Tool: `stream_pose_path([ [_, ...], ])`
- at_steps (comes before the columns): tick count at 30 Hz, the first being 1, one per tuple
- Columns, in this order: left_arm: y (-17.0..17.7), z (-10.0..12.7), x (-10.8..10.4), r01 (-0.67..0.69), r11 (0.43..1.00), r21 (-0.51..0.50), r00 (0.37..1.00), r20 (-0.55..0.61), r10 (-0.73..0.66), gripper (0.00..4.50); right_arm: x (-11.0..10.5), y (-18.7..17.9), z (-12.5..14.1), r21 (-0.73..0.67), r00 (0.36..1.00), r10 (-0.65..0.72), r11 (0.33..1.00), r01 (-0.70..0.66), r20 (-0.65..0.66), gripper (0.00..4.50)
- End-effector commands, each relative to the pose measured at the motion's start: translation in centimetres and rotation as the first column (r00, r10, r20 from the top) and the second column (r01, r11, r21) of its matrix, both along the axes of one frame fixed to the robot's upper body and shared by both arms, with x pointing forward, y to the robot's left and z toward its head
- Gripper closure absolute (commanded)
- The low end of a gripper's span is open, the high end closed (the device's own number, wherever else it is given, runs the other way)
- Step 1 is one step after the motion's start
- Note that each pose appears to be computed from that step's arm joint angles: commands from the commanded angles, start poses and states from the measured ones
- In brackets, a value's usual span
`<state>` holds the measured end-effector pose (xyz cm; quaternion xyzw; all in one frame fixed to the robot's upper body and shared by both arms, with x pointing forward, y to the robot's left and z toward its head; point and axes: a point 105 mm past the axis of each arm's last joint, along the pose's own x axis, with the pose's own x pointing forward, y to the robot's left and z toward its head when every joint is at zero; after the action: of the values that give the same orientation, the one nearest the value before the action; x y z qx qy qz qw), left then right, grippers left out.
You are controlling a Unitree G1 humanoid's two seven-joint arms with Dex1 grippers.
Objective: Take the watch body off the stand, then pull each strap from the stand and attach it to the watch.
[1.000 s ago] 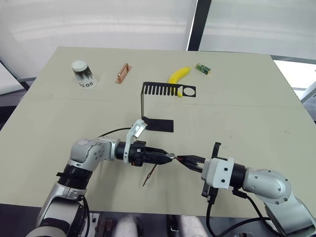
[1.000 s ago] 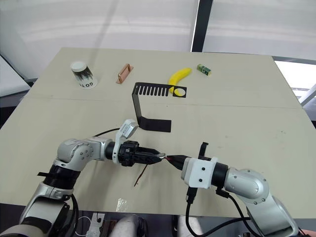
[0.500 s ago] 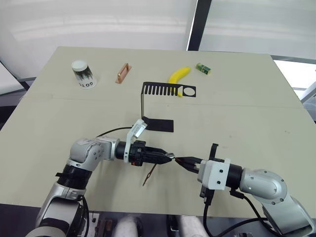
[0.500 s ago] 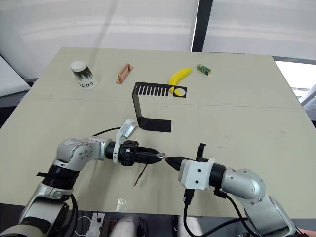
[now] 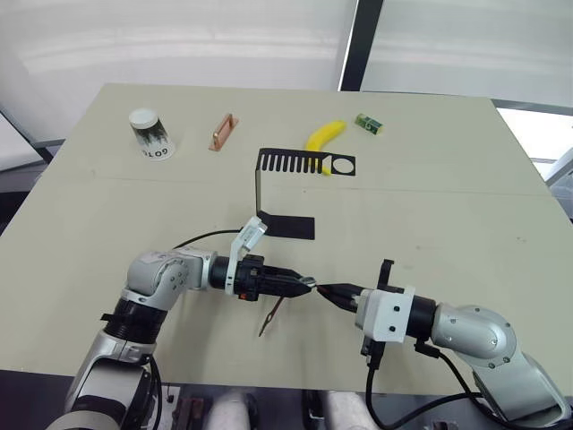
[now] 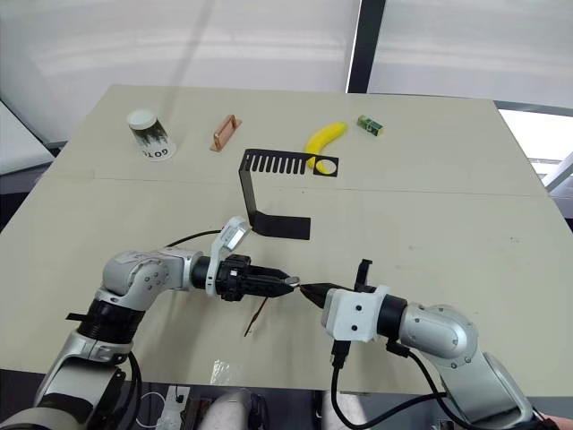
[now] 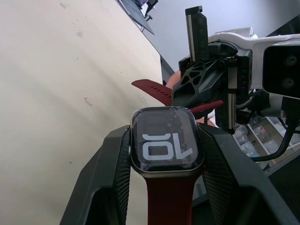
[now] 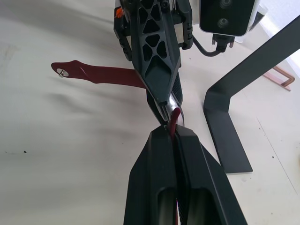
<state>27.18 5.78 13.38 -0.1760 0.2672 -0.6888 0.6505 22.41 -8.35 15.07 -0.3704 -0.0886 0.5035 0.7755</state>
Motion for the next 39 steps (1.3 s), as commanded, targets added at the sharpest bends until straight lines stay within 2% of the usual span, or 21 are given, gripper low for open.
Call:
stream_pose_path([
  [1, -1.73, 0.93, -1.44, 0.095, 0.995, -0.035, 0.995, 0.032, -0.094, 2.88, -0.51, 0.88, 0.98, 0.015, 0.998, 0.045, 0.999, -0.045, 0.044, 4.5],
  [39, -2.46, 1.18, -2.09, 0.12, 0.992, -0.032, 0.993, 0.021, -0.119, 2.88, 0.45, 1.25, 0.68, -0.031, 0.999, 0.026, 0.999, -0.026, 0.021, 4.5],
])
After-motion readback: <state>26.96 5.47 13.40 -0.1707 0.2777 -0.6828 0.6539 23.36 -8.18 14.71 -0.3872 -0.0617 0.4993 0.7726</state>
